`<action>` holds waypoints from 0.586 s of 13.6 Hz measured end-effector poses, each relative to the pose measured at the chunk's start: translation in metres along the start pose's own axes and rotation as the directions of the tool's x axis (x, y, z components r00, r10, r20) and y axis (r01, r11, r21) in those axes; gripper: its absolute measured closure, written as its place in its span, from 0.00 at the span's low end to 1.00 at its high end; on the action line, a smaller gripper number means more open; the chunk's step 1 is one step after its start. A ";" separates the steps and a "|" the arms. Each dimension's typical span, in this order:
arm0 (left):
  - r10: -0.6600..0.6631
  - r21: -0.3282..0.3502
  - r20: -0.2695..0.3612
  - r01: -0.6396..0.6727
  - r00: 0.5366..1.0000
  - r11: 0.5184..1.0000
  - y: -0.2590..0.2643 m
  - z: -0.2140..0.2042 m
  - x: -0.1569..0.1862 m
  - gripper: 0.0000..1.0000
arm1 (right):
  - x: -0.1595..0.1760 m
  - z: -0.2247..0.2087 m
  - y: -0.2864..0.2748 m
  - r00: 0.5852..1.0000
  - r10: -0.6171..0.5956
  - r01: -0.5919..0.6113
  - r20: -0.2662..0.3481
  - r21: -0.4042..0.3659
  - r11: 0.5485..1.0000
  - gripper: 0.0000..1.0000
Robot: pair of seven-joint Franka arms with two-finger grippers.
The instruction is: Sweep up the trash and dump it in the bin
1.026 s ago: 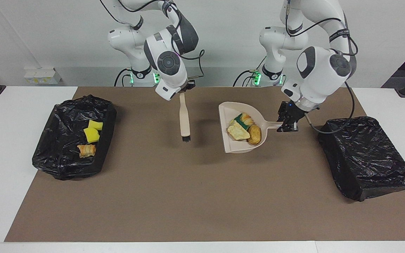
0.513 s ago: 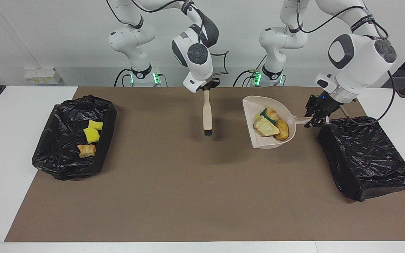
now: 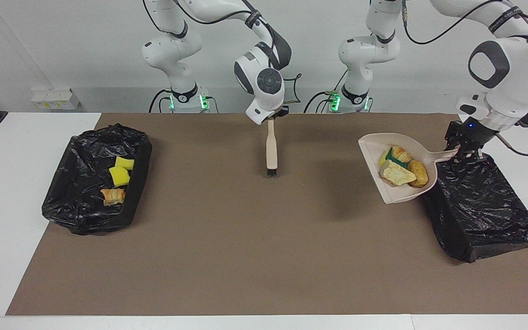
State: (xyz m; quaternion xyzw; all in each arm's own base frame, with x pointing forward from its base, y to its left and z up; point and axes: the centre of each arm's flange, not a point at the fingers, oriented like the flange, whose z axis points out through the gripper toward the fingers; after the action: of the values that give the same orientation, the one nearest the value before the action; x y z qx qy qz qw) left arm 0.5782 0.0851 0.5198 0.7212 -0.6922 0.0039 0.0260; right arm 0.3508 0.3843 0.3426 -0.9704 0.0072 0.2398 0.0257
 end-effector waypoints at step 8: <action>0.117 -0.018 0.119 -0.115 0.986 0.993 0.002 -0.027 -0.131 0.69 | 0.003 0.017 0.002 1.000 -0.003 0.003 -0.016 0.001 1.000 0.72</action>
State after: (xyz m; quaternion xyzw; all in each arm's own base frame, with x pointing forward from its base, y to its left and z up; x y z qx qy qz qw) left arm 0.5713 0.2166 0.5415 0.6784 -0.7334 -0.0418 -0.0118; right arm 0.3457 0.3832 0.3266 -0.9723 0.0061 0.2320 0.0265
